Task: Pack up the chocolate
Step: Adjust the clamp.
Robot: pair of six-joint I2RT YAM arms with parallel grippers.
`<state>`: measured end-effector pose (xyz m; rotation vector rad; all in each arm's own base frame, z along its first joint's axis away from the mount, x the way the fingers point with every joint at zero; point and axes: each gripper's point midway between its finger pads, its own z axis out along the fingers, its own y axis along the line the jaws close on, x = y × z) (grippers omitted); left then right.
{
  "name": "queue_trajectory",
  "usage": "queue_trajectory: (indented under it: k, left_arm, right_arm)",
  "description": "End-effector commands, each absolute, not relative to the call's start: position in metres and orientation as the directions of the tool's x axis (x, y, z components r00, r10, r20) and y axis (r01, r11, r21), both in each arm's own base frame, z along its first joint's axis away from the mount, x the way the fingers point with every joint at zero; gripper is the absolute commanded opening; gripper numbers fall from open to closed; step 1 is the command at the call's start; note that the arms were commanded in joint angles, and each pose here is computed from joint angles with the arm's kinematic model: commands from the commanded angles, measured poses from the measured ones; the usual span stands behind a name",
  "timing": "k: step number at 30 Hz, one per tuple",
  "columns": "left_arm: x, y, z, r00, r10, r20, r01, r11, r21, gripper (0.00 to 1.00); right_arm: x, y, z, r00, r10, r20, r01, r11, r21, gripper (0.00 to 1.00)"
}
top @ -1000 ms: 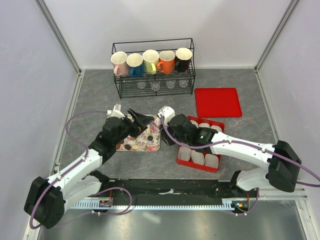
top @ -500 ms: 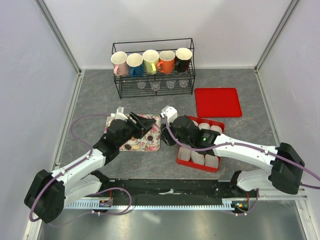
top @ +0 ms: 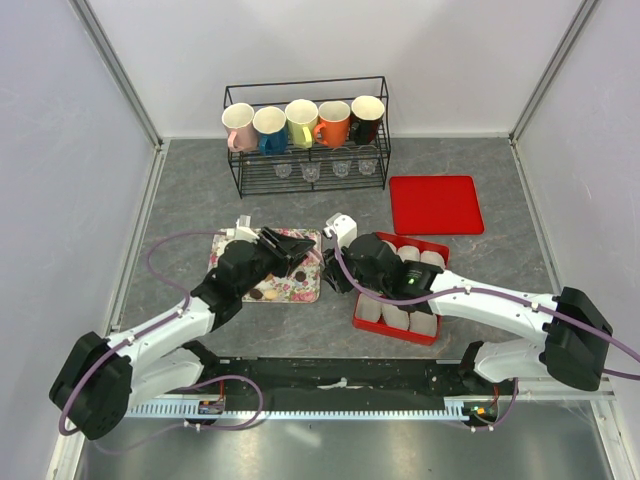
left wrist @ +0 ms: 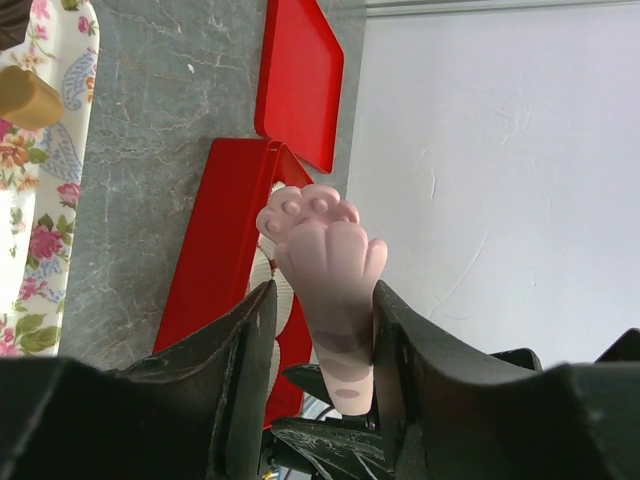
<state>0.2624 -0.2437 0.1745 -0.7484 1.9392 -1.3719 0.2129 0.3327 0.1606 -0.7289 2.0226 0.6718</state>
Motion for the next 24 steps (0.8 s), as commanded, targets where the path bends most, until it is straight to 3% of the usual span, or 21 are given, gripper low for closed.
queue_trajectory:
  k: [1, 7, 14, 18, 24]
  left_arm:
    - [0.266, -0.247, 0.181, -0.617, -0.775, -0.139, -0.094, 0.249, -0.964, 0.49]
    - [0.266, -0.248, 0.178, -0.616, -0.777, -0.127, -0.104, 0.241, -0.965, 0.35]
    - [0.264, -0.248, 0.176, -0.613, -0.785, -0.092, -0.125, 0.211, -0.969, 0.12]
    - [0.263, -0.248, 0.177, -0.610, -0.789, -0.074, -0.133, 0.194, -0.972, 0.06]
    - [0.262, -0.248, 0.179, -0.610, -0.790, -0.065, -0.134, 0.184, -0.974, 0.03]
  right_arm:
    - [0.214, 0.342, 0.185, -0.401, -0.195, -0.895, -0.736, 0.651, 0.188, 0.34]
    - [0.212, 0.344, 0.184, -0.381, -0.219, -0.899, -0.754, 0.636, 0.165, 0.34]
    - [0.210, 0.348, 0.192, -0.352, -0.207, -0.913, -0.770, 0.618, 0.157, 0.37]
    - [0.214, 0.345, 0.199, -0.333, -0.182, -0.925, -0.757, 0.637, 0.147, 0.47]
    - [0.214, 0.350, 0.198, -0.332, -0.195, -0.923, -0.768, 0.624, 0.144, 0.49]
